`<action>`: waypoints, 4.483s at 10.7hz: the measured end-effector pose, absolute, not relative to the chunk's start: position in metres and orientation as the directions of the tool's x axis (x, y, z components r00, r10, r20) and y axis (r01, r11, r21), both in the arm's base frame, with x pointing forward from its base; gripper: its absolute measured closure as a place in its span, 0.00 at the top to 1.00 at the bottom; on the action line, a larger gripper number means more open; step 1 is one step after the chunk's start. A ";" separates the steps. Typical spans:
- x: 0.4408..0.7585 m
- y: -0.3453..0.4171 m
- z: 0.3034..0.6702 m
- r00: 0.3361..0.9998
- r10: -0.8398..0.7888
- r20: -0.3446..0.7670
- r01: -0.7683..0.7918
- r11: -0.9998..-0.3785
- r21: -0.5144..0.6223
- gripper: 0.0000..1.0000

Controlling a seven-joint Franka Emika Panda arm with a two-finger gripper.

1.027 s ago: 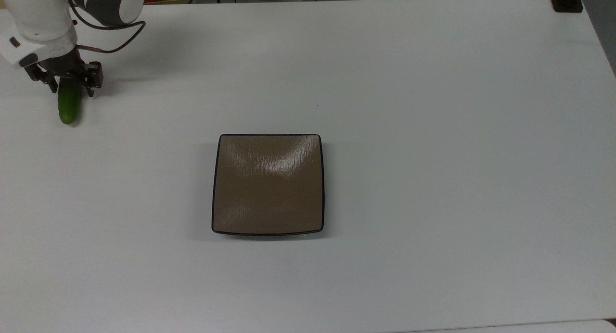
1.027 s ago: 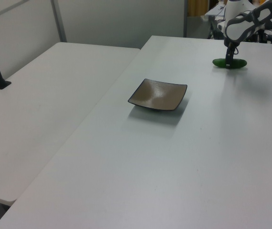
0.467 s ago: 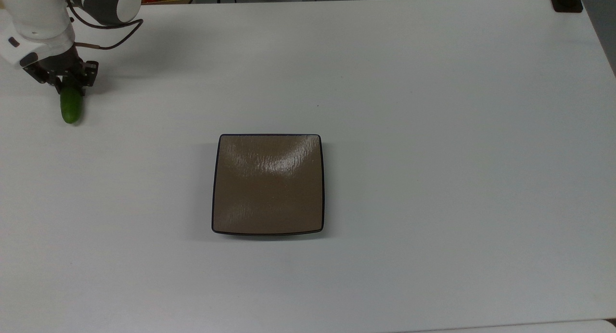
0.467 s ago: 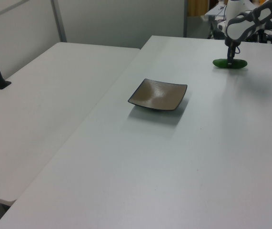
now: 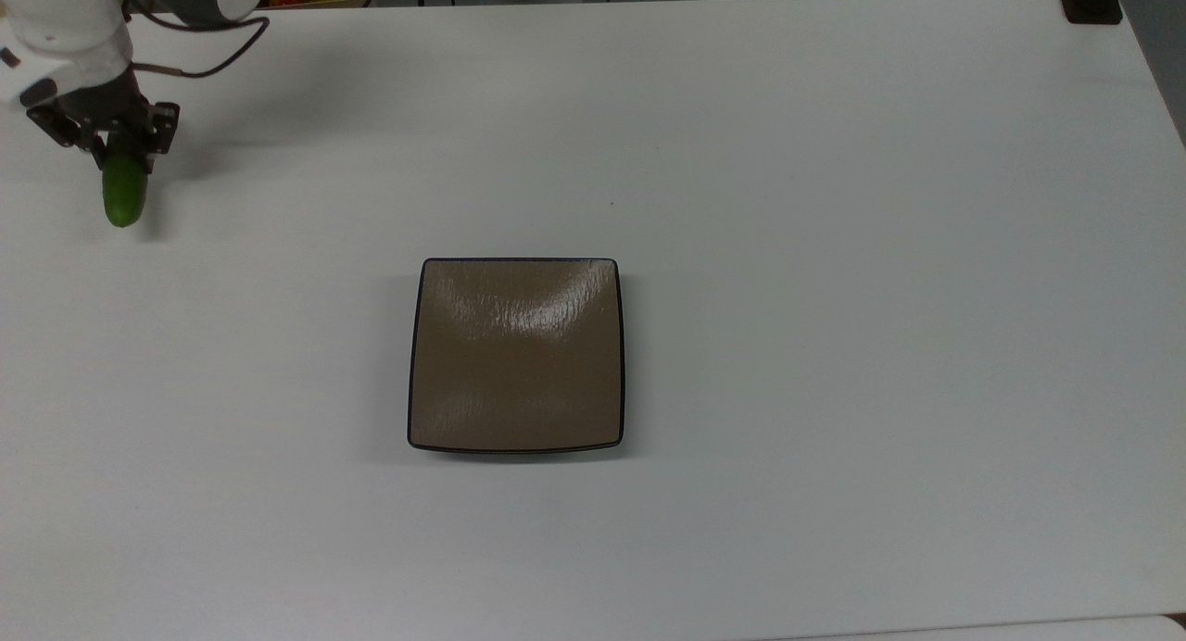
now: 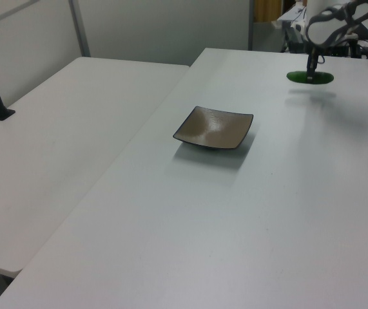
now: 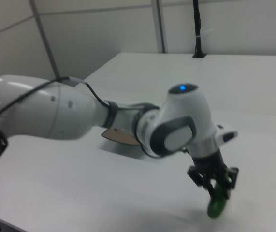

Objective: Cucumber placed on a ceramic plate

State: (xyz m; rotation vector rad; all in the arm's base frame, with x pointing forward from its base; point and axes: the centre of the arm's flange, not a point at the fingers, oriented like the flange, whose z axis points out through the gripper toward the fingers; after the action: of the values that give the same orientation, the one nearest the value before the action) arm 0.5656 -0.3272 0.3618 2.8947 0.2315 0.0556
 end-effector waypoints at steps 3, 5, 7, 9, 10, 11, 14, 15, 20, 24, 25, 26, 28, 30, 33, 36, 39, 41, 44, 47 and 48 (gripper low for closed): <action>0.565 -0.275 0.443 0.981 0.188 0.041 0.179 -0.969 0.172 0.43; 0.556 -0.237 0.492 0.975 0.210 0.067 0.201 -0.973 0.112 0.43; 0.544 -0.202 0.530 0.968 0.233 0.095 0.229 -0.972 0.046 0.43; 0.540 -0.168 0.550 0.957 0.268 0.110 0.271 -0.963 -0.008 0.43; 0.540 -0.154 0.554 0.952 0.285 0.109 0.290 -0.957 -0.025 0.43; 0.544 -0.138 0.555 0.949 0.296 0.113 0.302 -0.953 -0.037 0.43; 0.560 -0.077 0.556 0.955 0.268 0.126 0.280 -0.957 -0.081 0.43; 0.569 -0.059 0.556 0.959 0.251 0.130 0.265 -0.959 -0.100 0.43; 0.637 0.001 0.524 0.951 0.138 0.276 0.171 -0.980 -0.099 0.43; 0.678 0.037 0.456 0.926 0.110 0.360 0.154 -0.984 -0.094 0.43; 0.687 0.045 0.434 0.919 0.113 0.379 0.158 -0.984 -0.088 0.43; 0.693 0.052 0.416 0.911 0.117 0.394 0.162 -0.983 -0.083 0.43; 0.699 0.058 0.392 0.908 0.117 0.402 0.162 -0.984 -0.079 0.43; 0.703 0.061 0.374 0.908 0.118 0.403 0.161 -0.984 -0.076 0.43; 0.705 0.062 0.355 0.911 0.118 0.395 0.160 -0.984 -0.074 0.45; 0.706 0.062 0.357 0.910 0.119 0.397 0.161 -0.984 -0.074 0.64; 0.707 0.062 0.371 0.901 0.117 0.418 0.162 -0.984 -0.072 1.00; 0.701 0.060 0.404 0.900 0.120 0.418 0.167 -0.983 -0.077 1.00; 0.667 0.047 0.485 0.937 0.132 0.324 0.175 -0.979 -0.105 1.00; 0.607 0.022 0.576 0.968 0.110 0.224 0.143 -0.980 -0.136 1.00; 0.587 0.015 0.598 0.977 0.077 0.197 0.107 -0.983 -0.147 1.00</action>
State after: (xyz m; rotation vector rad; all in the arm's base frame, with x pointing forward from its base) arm 0.5870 0.0145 0.5984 3.2806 0.1536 0.3164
